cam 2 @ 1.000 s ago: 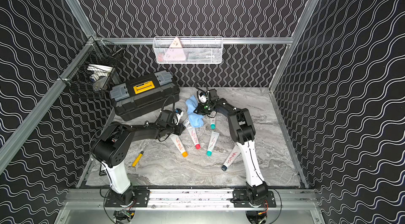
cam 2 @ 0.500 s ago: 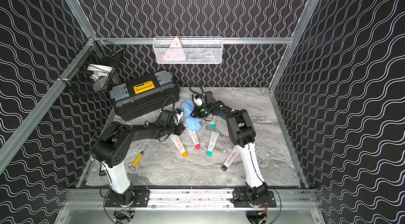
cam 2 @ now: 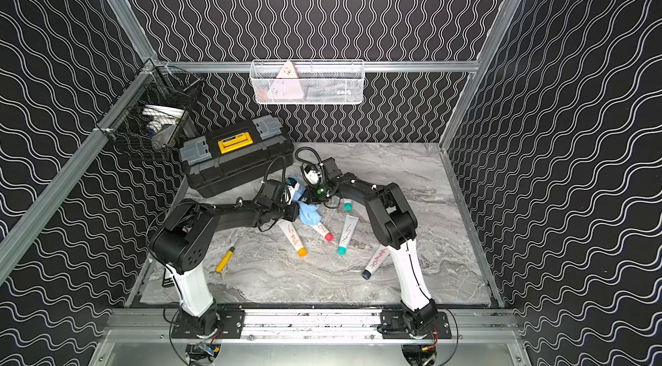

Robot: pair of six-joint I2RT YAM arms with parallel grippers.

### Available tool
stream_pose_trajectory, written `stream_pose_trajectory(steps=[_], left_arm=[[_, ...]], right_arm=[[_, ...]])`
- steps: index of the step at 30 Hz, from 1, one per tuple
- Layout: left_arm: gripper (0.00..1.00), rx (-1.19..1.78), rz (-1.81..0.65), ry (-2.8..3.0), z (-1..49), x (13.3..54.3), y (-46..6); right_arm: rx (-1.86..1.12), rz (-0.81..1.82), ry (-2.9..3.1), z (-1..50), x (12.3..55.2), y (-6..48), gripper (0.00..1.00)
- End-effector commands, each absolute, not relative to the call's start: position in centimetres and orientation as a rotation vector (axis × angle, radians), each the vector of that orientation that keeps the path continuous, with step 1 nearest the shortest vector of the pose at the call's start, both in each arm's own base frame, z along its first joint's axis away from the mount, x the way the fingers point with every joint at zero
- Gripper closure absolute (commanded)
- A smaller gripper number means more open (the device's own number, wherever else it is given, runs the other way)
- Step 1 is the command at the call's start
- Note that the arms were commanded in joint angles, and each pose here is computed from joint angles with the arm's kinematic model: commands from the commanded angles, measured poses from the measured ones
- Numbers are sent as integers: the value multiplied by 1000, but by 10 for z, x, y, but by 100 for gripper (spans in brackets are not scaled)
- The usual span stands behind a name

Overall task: Wipe the surface of the toothpaste tube
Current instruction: Wipe the dirt from the toothpaste tube.

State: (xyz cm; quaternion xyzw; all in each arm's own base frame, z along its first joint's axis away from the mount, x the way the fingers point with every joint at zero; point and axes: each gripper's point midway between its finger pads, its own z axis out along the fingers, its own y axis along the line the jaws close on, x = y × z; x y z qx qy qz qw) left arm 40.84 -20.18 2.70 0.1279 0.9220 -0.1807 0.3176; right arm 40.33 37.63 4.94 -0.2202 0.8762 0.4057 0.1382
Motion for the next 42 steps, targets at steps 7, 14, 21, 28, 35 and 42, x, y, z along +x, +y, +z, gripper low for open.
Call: stream_pose_trajectory(steps=[7,14,21,28,35,42], left_arm=[[84,320,-460,2397,33,415,-200],[84,324,-467,2395,33,414,-200],[84,329,-477,2389,35,413,-202],[84,330,-483,2388,35,412,-202],[84,333,-484,2386,36,412,-202],[84,335,-485,2391,35,412,-203]], right_arm=[[-614,1226,2618,35,392,376,100],[-513,1148,2615,26,427,360,100],[-415,1117,2615,17,456,341,100],[-312,1038,2611,11,490,312,100],[-247,1019,2598,10,514,297,100],[-259,1029,2588,16,520,300,100]])
